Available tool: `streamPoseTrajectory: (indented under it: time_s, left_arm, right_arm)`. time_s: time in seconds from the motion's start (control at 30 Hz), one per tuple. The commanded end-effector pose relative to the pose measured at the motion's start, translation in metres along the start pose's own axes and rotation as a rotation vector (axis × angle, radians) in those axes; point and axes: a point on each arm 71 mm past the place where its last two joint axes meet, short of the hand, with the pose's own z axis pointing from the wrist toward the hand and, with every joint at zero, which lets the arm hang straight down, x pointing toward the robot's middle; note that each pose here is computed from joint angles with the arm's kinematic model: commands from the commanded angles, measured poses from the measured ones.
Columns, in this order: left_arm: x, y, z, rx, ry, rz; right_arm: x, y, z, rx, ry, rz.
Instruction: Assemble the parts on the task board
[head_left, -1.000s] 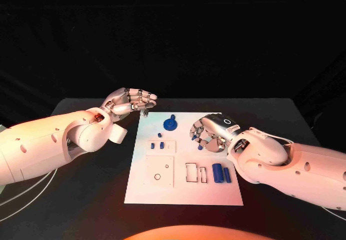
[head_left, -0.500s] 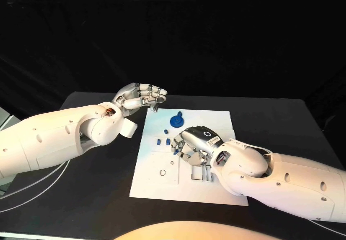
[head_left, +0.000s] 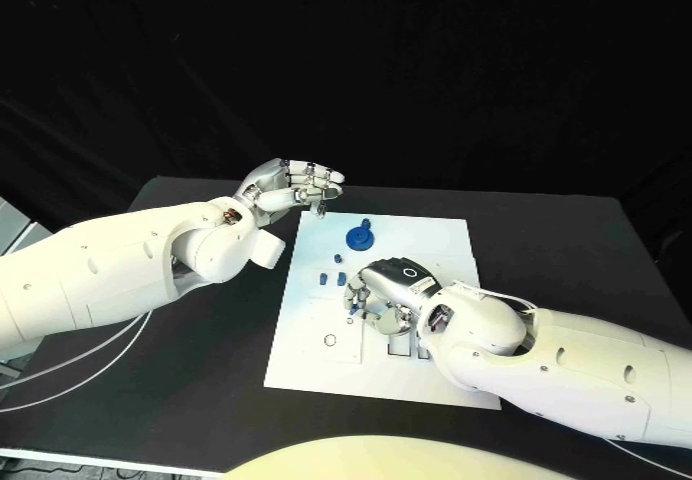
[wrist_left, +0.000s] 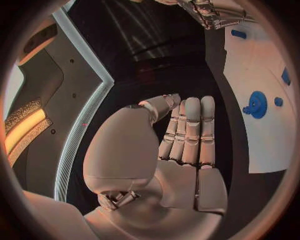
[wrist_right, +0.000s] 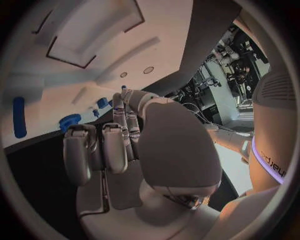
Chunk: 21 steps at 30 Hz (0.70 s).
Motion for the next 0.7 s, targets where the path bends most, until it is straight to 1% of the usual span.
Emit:
streamPoseTrajectory:
  time_s: [0.03, 0.7]
  left_arm:
    - [0.0018, -0.0015, 0.0009, 0.009, 0.003, -0.013]
    - [-0.0003, -0.0009, 0.0003, 0.001, -0.001, -0.01]
  right_arm:
    - [0.0037, 0.0006, 0.0007, -0.005, 0.024, -0.028]
    - [0.0102, 0.003, 0.0019, -0.003, 0.037, -0.034]
